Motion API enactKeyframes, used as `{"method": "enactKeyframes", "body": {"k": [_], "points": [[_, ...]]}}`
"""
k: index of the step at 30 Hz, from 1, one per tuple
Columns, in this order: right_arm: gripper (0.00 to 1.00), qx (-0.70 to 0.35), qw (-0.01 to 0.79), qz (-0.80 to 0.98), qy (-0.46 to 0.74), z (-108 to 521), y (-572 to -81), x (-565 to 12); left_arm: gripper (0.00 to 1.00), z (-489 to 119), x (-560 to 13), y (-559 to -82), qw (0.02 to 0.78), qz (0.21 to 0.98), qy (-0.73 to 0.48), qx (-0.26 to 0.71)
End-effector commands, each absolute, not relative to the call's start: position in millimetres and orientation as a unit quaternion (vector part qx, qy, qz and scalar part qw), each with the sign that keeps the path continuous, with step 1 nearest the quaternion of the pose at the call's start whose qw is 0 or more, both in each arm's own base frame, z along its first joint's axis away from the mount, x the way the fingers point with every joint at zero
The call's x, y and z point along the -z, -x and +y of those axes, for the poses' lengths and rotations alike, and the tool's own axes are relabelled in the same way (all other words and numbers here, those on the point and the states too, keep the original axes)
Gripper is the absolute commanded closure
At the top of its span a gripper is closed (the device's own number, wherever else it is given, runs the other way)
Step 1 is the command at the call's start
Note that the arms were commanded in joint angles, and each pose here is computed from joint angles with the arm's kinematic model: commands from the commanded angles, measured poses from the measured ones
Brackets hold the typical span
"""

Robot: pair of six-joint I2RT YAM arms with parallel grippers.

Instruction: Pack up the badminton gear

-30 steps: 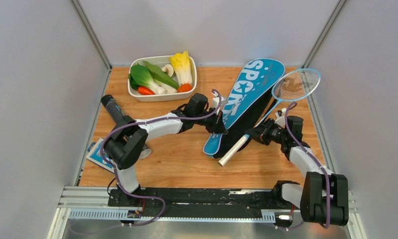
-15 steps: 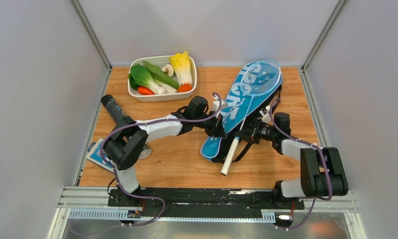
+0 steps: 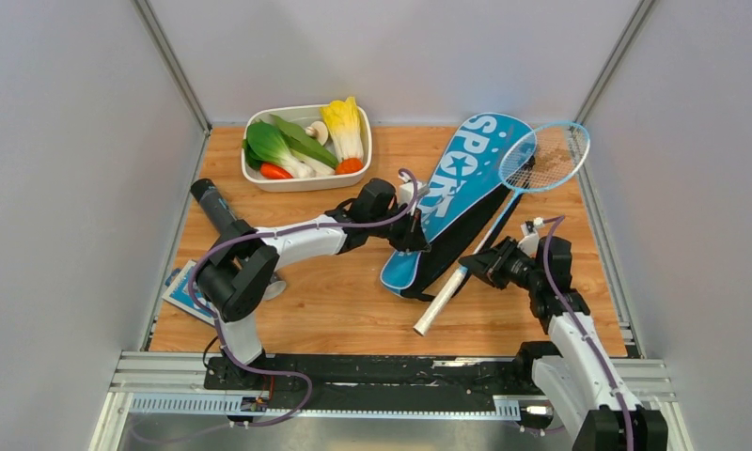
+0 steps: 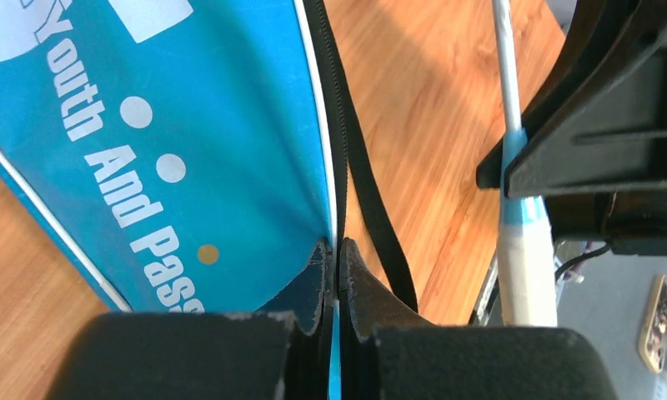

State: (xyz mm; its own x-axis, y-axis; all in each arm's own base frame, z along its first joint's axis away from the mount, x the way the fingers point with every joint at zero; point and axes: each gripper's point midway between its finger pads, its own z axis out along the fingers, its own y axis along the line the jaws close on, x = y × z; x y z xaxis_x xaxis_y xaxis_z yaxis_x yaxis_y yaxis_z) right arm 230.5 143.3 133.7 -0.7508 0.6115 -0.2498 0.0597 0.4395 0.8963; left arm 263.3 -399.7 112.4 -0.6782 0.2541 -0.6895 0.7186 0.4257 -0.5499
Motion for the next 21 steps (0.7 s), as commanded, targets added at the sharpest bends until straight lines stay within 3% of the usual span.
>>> {"method": "enactKeyframes", "body": {"k": [1, 15, 21], "points": [[1.00, -0.445, 0.265, 0.813, -0.265, 131.5, -215.1, -119.4, 1.00, -416.3, -177.4, -302.5, 0.368, 0.770, -0.264, 0.448], [1.00, -0.473, 0.212, 0.820, -0.242, 144.2, -175.2, -98.5, 1.00, -431.6, -197.3, -320.2, 0.386, 0.760, -0.227, 0.472], [1.00, -0.519, 0.223, 0.802, -0.193, 154.8, -172.2, -120.3, 1.00, -433.3, -191.5, -315.7, 0.378, 0.757, -0.239, 0.477]]}}
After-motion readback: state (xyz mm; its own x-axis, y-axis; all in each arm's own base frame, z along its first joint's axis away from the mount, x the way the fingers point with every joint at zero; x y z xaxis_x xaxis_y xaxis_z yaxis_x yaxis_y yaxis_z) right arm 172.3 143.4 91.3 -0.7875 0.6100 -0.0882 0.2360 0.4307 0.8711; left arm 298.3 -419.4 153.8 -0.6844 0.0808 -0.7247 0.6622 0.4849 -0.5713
